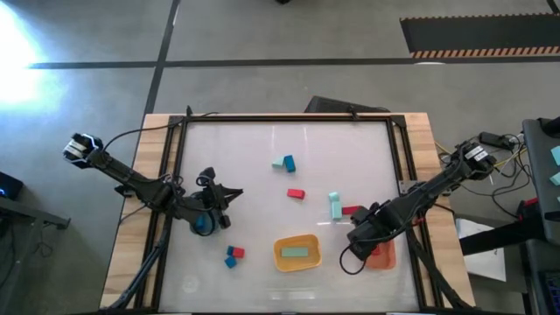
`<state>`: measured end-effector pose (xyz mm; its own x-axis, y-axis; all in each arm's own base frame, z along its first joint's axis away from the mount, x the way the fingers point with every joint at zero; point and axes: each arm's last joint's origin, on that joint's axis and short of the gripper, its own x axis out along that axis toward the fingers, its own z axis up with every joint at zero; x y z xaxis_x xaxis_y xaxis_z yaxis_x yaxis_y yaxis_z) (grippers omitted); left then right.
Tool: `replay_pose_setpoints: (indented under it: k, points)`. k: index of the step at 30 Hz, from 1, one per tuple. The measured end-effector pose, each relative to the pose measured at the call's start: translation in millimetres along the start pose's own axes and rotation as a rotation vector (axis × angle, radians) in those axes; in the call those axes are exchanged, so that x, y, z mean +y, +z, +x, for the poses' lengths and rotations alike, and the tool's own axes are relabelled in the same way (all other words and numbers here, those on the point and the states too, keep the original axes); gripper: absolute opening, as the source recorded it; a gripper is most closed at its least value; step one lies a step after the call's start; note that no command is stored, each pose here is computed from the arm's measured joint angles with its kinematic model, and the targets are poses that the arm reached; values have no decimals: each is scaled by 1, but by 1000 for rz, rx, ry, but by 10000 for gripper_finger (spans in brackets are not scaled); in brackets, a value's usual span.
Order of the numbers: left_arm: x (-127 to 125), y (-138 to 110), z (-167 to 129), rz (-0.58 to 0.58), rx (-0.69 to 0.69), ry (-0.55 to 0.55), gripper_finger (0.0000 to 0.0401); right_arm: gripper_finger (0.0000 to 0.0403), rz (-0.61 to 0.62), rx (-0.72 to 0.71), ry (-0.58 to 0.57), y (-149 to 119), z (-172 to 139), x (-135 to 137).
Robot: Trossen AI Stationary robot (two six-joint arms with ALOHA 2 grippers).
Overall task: Sort & place blocks by color
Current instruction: Put the light blue block into the yellow bin
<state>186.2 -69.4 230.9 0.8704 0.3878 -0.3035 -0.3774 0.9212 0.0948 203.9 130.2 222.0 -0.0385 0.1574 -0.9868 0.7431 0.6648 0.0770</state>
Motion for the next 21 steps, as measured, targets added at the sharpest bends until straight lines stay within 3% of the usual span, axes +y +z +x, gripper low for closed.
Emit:
replay_pose_setpoints:
  k: [8,17,21]
  points:
    - [-3,13,-1,-48,-99,-23,0,154,-269,-334,-15,11,-16,10]
    - [1,21,3,-75,-152,-3,0,77,-523,-609,-97,33,-20,3]
    - [1,22,10,-96,-165,10,0,44,-589,-744,-62,44,-25,-7]
